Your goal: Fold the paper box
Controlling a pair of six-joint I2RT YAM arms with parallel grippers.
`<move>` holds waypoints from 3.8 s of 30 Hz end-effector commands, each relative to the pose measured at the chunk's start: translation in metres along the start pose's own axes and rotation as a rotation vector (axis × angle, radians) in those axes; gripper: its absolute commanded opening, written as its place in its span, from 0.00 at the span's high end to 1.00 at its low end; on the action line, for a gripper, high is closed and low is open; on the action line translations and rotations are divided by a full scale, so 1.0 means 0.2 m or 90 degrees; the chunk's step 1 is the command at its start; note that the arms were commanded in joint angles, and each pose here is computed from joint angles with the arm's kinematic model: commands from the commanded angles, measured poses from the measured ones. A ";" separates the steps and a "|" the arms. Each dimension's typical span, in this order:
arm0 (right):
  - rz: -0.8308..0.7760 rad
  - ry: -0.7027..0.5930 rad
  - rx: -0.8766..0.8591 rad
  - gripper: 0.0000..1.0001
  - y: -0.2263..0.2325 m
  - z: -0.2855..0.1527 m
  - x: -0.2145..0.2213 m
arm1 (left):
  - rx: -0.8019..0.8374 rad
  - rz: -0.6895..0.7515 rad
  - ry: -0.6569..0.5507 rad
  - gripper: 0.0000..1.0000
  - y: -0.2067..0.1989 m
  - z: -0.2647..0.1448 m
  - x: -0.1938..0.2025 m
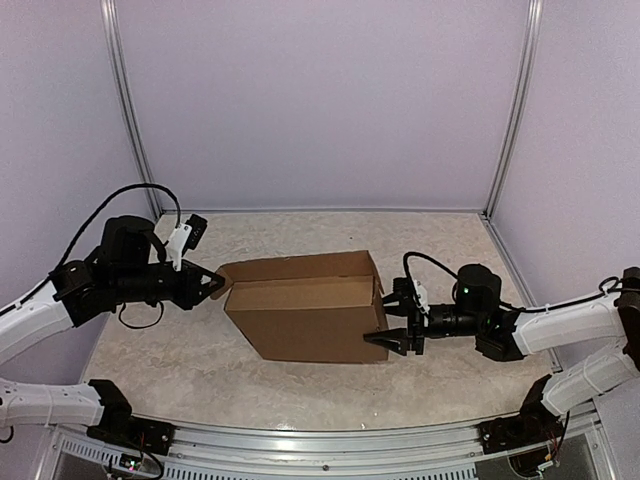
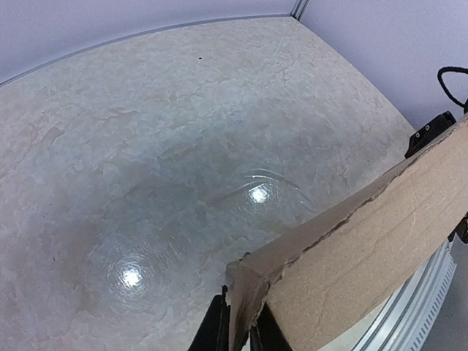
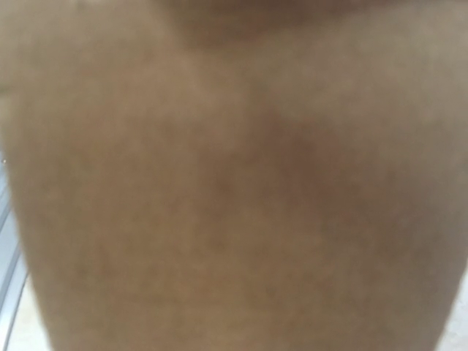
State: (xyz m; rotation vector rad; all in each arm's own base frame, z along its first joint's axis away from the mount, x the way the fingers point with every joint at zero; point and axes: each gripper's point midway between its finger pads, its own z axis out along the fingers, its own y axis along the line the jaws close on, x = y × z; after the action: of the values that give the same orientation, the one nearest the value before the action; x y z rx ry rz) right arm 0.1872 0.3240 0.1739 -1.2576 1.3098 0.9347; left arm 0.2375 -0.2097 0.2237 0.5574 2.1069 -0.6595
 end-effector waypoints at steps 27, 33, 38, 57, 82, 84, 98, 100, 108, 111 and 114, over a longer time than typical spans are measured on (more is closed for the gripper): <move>-0.028 -0.014 0.107 0.96 -0.09 0.04 0.14 | 0.020 -0.155 0.034 1.00 -0.03 0.09 -0.12; -0.030 -0.018 0.124 0.96 -0.11 0.03 0.15 | 0.017 -0.153 0.043 1.00 -0.04 0.11 -0.08; -0.029 -0.019 0.132 0.96 -0.12 0.03 0.15 | -0.004 -0.140 0.056 1.00 -0.01 0.15 0.01; 0.009 -0.025 0.165 0.95 -0.14 0.01 0.21 | -0.037 -0.151 0.088 1.00 0.01 0.26 0.24; 0.046 -0.054 0.272 0.37 -0.25 -0.09 0.22 | -0.160 -0.048 0.138 1.00 0.04 0.29 0.28; 0.051 -0.056 0.276 0.31 -0.26 -0.10 0.22 | -0.162 -0.041 0.134 1.00 0.03 0.30 0.26; 0.061 -0.061 0.274 0.00 -0.25 -0.17 0.09 | -0.193 -0.034 0.144 1.00 0.04 0.32 0.22; 0.066 -0.049 0.274 0.00 -0.25 -0.18 0.07 | -0.202 -0.036 0.145 1.00 0.05 0.33 0.21; 0.165 -0.028 0.333 0.00 -0.31 -0.31 -0.12 | -0.198 -0.049 0.141 1.00 0.02 0.36 0.15; 0.208 0.012 0.325 0.00 -0.29 -0.33 -0.13 | -0.194 -0.056 0.138 1.00 0.00 0.37 0.14; 0.218 0.024 0.284 0.00 -0.23 -0.33 -0.16 | -0.189 -0.065 0.135 1.00 -0.02 0.39 0.13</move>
State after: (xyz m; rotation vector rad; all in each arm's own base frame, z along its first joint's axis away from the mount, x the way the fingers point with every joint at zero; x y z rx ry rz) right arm 0.2276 0.2619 0.2543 -0.6777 1.4767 0.7670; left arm 0.2841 -0.2638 0.1998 0.3327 2.2445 -0.4126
